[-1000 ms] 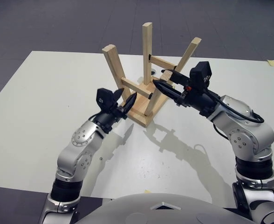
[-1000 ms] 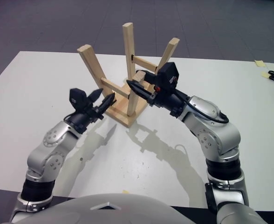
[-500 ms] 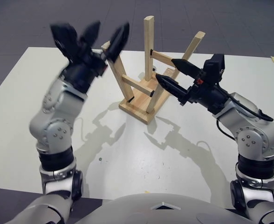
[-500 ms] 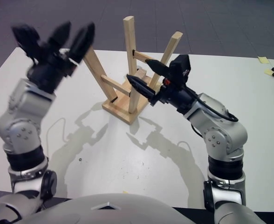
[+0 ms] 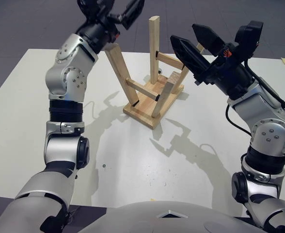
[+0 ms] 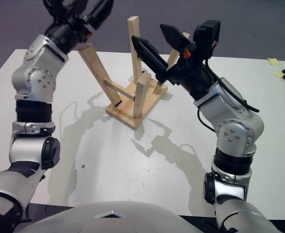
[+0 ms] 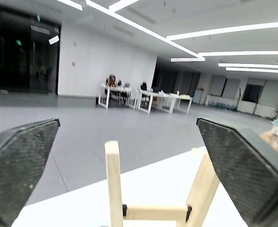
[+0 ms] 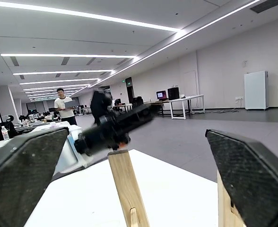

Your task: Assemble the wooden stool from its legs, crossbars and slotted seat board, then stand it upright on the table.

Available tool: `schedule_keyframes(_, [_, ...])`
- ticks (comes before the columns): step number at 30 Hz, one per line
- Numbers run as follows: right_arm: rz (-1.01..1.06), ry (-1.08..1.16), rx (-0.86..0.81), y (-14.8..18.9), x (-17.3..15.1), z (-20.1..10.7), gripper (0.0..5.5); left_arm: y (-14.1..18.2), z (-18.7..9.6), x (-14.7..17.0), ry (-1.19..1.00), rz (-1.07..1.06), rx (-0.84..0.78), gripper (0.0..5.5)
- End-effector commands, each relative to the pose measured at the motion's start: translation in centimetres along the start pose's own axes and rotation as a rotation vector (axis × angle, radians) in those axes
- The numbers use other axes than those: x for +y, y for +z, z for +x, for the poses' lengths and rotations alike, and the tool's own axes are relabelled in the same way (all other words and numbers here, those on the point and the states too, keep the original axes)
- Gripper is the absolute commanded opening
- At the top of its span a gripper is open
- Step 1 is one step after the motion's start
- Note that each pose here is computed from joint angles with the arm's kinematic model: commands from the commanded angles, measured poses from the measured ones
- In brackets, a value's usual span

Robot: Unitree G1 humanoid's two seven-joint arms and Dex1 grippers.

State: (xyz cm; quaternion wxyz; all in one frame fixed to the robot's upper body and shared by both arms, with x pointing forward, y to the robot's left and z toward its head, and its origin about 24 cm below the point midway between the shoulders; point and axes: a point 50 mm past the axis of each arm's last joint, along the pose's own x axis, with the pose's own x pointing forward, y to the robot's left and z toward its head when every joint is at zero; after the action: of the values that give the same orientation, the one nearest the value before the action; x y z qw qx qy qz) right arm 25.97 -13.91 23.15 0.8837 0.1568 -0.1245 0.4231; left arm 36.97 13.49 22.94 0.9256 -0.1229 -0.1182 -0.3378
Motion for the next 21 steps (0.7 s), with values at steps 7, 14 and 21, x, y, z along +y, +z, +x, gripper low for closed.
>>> schedule_keyframes(7, [-0.024,-0.081,0.121,-1.8,-0.7,-0.6,5.39,-2.8,-1.5,-1.3,0.013,-0.092,0.036,5.4])
schedule_keyframes(14, [-0.022,-0.087,0.06,-1.3,-0.9,-0.2,5.39,3.4,-0.5,-2.3,-0.006,-0.051,-0.158,5.4])
schedule_keyframes(21, [-0.015,-0.064,-0.098,1.2,-0.6,1.1,5.39,9.3,-0.6,-3.2,-0.042,-0.035,-0.341,5.4])
